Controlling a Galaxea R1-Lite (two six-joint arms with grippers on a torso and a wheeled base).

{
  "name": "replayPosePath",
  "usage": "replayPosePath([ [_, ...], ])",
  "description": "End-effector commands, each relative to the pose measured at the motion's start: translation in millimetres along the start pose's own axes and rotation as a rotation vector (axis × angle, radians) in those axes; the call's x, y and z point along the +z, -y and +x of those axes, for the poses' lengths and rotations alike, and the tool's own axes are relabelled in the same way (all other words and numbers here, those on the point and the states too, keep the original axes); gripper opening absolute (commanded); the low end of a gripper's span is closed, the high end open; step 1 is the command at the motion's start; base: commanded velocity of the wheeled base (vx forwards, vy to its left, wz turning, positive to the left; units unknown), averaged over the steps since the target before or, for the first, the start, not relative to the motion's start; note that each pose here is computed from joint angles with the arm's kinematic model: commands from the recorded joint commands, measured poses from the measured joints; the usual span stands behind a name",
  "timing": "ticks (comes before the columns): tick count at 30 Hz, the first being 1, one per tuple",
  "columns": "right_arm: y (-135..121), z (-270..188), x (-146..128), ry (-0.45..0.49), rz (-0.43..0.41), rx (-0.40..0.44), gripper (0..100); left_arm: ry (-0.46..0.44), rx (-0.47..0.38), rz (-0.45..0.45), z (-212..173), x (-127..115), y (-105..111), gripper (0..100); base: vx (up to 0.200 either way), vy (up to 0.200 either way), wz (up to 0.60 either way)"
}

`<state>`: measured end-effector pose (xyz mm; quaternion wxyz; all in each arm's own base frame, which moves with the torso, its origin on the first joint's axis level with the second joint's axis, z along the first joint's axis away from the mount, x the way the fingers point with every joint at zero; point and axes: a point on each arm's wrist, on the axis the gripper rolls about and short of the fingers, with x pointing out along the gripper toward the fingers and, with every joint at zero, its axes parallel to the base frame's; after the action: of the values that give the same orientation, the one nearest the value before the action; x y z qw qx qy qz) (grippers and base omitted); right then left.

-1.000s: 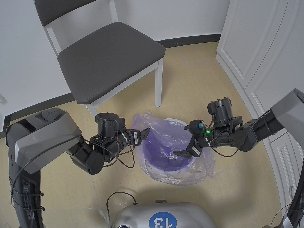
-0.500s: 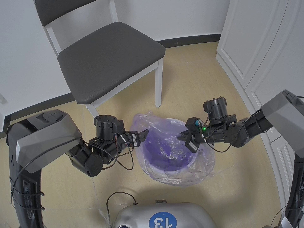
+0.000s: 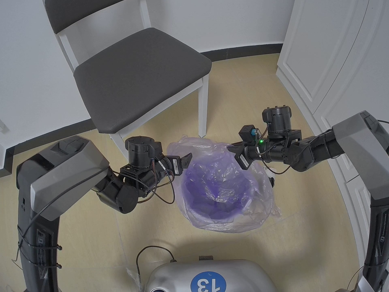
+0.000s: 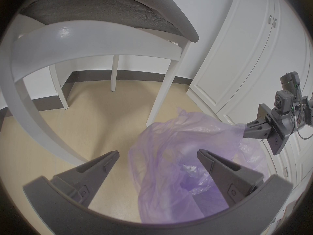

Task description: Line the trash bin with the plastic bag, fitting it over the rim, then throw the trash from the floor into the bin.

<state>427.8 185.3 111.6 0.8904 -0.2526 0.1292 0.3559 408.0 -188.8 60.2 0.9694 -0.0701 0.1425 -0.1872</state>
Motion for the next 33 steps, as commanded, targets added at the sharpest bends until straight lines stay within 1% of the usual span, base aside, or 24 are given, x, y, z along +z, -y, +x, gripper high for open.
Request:
replayPosePath([
  [1, 0.8, 14.2, -7.1, -0.004, 0.001, -0.004, 0, -0.006, 0.013, -0.002, 12.3, -6.1, -4.9, 100, 0.0, 0.0, 0.0],
  [6, 7.1, 19.2, -13.1, -0.013, -0.009, -0.024, 0, 0.003, 0.019, -0.006, 20.7, -4.5, -8.0, 100, 0.0, 0.0, 0.0],
  [7, 7.4, 19.6, -12.7, -0.01, -0.004, -0.025, 100, 0.005, 0.017, -0.005, 20.8, -4.2, -7.2, 100, 0.0, 0.0, 0.0],
  [10, 3.3, 15.2, -9.7, -0.009, 0.023, -0.016, 100, 0.008, 0.01, -0.004, 17.6, -1.5, -3.8, 100, 0.0, 0.0, 0.0],
  [13, 4.4, -12.4, 12.9, 0.032, 0.078, -0.022, 100, 0.02, -0.002, -0.001, 6.6, 8.1, 1.6, 100, 0.0, 0.0, 0.0],
  [16, 5.4, -42.6, 29.2, 0.058, 0.139, -0.03, 100, 0.016, -0.025, 0.005, -4.2, 16.3, 11.6, 100, 0.0, 0.0, 0.0],
  [18, 7.2, -59.4, 30.2, 0.052, 0.149, -0.039, 100, -0.008, -0.025, 0.012, -7.2, 18.0, 14.6, 100, 0.0, 0.0, 0.0],
  [21, 11.5, -69.7, 20.8, 0.022, 0.164, -0.053, 100, -0.034, -0.021, 0.03, -10.9, 20.8, 15.7, 100, 0.0, 0.0, 0.0],
  [22, 11.5, -76.7, 3.3, -0.035, 0.181, -0.054, 100, -0.059, -0.02, 0.045, -13.7, 22.8, 16.0, 100, 0.0, 0.0, 0.0],
  [23, 8.1, -78.2, -6.5, -0.066, 0.182, -0.046, 100, -0.069, -0.017, 0.051, -13.5, 23.7, 15.5, 100, 0.0, 0.0, 0.0],
  [24, 8.1, -78.2, -6.5, -0.066, 0.182, -0.046, 100, -0.069, -0.017, 0.051, -13.5, 23.7, 15.5, 100, 0.0, 0.0, 0.0],
  [25, 1.7, -79.4, -25.9, -0.124, 0.184, -0.031, 100, -0.086, -0.011, 0.062, -11.9, 25.0, 15.1, 100, 0.0, 0.0, 0.0],
  [26, -0.9, -79.6, -33.5, -0.147, 0.186, -0.025, 100, -0.091, -0.006, 0.072, -10.0, 25.9, 14.0, 100, 0.0, 0.0, 0.0],
  [29, -8.9, -79.2, -46.7, -0.18, 0.19, -0.01, 100, -0.124, 0.014, 0.11, -2.6, 24.5, 8.9, 100, 0.0, 0.0, 0.0],
  [31, -11.1, -72.8, -55.7, -0.195, 0.193, -0.007, 100, -0.13, 0.029, 0.124, 3.0, 26.1, 2.3, 100, 0.0, 0.0, 0.0],
  [33, -8.9, -64.8, -62.7, -0.198, 0.197, -0.024, 100, -0.13, 0.038, 0.135, 12.5, 25.4, -2.8, 100, 0.0, 0.0, 0.0],
])
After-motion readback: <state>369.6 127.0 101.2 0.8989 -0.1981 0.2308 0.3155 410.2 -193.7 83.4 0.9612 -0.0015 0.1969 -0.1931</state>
